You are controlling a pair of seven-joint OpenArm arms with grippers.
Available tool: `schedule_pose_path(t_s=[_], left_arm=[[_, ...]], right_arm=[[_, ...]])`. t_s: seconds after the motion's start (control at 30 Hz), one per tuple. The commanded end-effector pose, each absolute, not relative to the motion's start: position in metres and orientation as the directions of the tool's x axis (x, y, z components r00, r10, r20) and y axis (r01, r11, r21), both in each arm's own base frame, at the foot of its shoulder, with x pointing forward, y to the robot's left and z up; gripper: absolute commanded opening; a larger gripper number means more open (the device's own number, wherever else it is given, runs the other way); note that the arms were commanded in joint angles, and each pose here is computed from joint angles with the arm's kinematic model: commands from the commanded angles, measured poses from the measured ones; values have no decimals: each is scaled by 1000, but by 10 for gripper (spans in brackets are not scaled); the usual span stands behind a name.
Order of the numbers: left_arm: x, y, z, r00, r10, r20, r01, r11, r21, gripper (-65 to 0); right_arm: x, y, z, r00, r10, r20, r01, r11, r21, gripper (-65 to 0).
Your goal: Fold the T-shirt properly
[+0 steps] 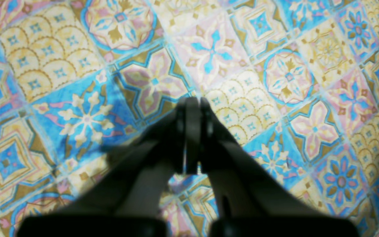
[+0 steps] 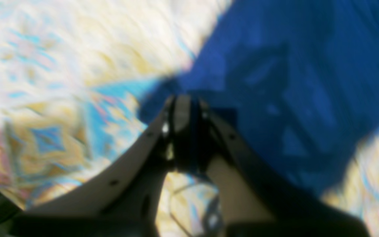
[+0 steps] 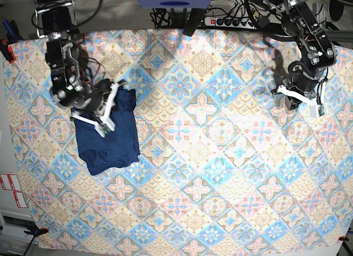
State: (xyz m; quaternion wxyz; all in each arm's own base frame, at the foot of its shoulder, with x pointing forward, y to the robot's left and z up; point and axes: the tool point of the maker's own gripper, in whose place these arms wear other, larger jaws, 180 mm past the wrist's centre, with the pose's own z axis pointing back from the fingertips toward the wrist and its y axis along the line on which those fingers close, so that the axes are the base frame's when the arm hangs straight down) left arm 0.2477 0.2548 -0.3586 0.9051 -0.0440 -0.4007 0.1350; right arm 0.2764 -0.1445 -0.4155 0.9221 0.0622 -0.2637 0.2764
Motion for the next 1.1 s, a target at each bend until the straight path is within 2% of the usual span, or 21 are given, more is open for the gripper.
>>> schedule_pose_path(t_s=[0.0, 0.23, 0.4, 0.53, 0.73, 1.07], left_arm=[[254, 257, -348, 610, 269, 745, -196, 963, -186, -650], [240, 256, -354, 643, 256, 722, -193, 966, -171, -650], [218, 255, -355, 686, 227, 692, -186, 973, -135, -650], [195, 255, -356, 716, 201, 669, -180, 978, -101, -650], [138, 254, -381, 811, 200, 550, -193, 979, -72, -650], [42, 253, -404, 919, 199, 341, -202, 979, -27, -650]], right_arm=[[287, -145, -396, 669, 465, 580, -539, 841, -52, -615], [258, -186, -375, 697, 381, 608, -425, 902, -78, -615], [228, -217, -366, 746, 186, 640, -283, 958, 51, -616], [203, -231, -363, 770, 46, 636, -194, 967, 164, -616], [140, -253, -383, 853, -13, 521, -98, 978, 184, -616], [42, -275, -404, 929, -149, 339, 93, 980, 174, -616]])
